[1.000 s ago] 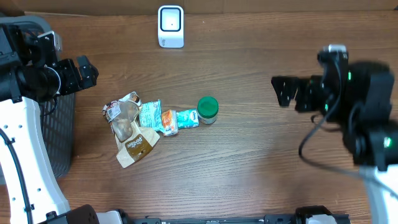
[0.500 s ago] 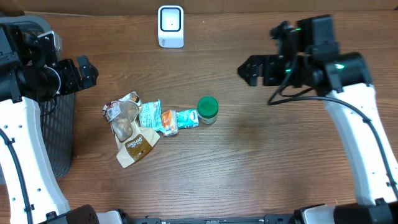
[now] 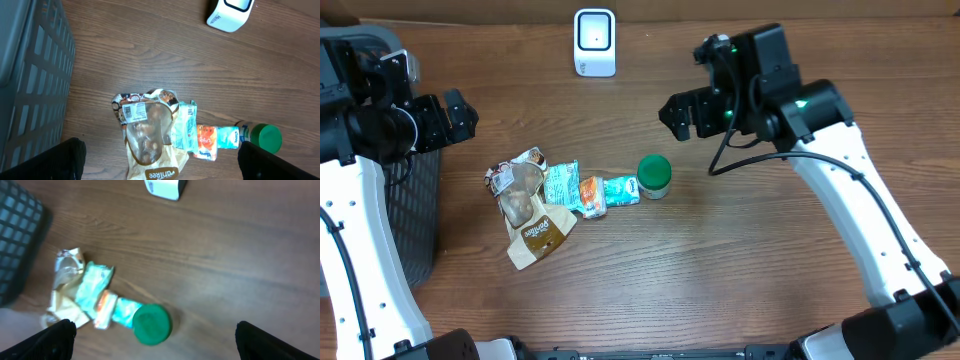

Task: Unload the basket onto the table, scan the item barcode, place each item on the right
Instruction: 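Move the right gripper over the green-capped jar, then lower the right gripper and grasp the green-capped jar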

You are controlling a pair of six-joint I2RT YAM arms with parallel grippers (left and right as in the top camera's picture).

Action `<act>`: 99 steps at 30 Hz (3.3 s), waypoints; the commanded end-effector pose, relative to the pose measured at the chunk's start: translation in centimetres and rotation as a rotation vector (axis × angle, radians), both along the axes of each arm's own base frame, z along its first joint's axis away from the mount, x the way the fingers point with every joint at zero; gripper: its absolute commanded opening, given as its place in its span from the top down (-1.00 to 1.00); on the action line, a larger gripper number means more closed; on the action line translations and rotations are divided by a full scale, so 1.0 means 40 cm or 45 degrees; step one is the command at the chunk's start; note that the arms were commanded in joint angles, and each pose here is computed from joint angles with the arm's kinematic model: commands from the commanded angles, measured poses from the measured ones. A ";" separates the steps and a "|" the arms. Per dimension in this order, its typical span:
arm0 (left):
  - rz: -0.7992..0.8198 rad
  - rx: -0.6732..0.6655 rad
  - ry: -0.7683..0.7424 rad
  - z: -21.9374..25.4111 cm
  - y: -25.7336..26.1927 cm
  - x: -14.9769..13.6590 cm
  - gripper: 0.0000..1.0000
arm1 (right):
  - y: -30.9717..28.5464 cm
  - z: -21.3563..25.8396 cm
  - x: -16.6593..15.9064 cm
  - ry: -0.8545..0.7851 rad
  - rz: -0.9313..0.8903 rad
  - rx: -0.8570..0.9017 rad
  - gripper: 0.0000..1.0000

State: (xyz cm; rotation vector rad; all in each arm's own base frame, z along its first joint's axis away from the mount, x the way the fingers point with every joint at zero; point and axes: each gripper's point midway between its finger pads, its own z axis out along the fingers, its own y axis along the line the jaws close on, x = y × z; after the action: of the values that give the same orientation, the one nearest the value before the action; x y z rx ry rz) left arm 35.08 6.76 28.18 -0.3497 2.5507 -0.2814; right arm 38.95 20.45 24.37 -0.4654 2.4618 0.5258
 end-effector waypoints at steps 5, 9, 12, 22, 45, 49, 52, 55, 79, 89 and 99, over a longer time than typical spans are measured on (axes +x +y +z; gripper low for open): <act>-0.018 0.017 -0.021 0.013 -0.001 0.003 -0.99 | 0.091 -0.135 0.027 -0.043 0.193 -0.263 -1.00; -0.019 0.016 -0.021 0.013 -0.001 0.003 -0.99 | 0.127 -0.212 0.018 0.011 0.247 -0.330 -1.00; -0.018 0.016 -0.021 0.013 0.000 0.003 -0.99 | 0.137 -0.258 0.013 0.046 0.259 -0.380 -1.00; -0.019 0.016 -0.021 0.013 -0.001 0.003 -0.99 | 0.163 -0.366 -0.028 0.192 0.290 -0.446 -1.00; -0.018 0.016 -0.021 0.013 0.000 0.003 -0.99 | 0.118 -0.426 -0.073 0.371 -0.113 -0.521 -0.65; -0.018 0.016 -0.021 0.013 0.000 0.003 -0.99 | 0.121 -0.427 -0.075 0.408 -0.208 -0.474 -0.53; -0.018 0.016 -0.021 0.013 0.000 0.003 -0.99 | 0.121 -0.427 -0.075 0.427 -0.274 -0.447 -0.53; -0.018 0.016 -0.021 0.013 0.000 0.003 -0.99 | 0.122 -0.428 -0.076 0.468 -0.382 -0.396 -0.53; -0.018 0.016 -0.021 0.013 0.000 0.003 -0.99 | 0.115 -0.442 -0.103 0.508 -0.291 -0.447 0.37; -0.018 0.016 -0.021 0.013 0.000 0.003 -0.99 | 0.102 -0.354 -0.049 0.268 0.259 -0.621 0.42; -0.018 0.016 -0.021 0.013 0.000 0.003 -0.99 | 0.108 -0.351 -0.067 0.066 0.950 -0.809 0.09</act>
State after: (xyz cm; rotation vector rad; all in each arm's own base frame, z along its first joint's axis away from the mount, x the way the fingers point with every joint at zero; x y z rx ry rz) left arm 35.08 6.77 28.18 -0.3498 2.5508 -0.2809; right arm 35.98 24.20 9.61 -1.4011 2.6006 0.0066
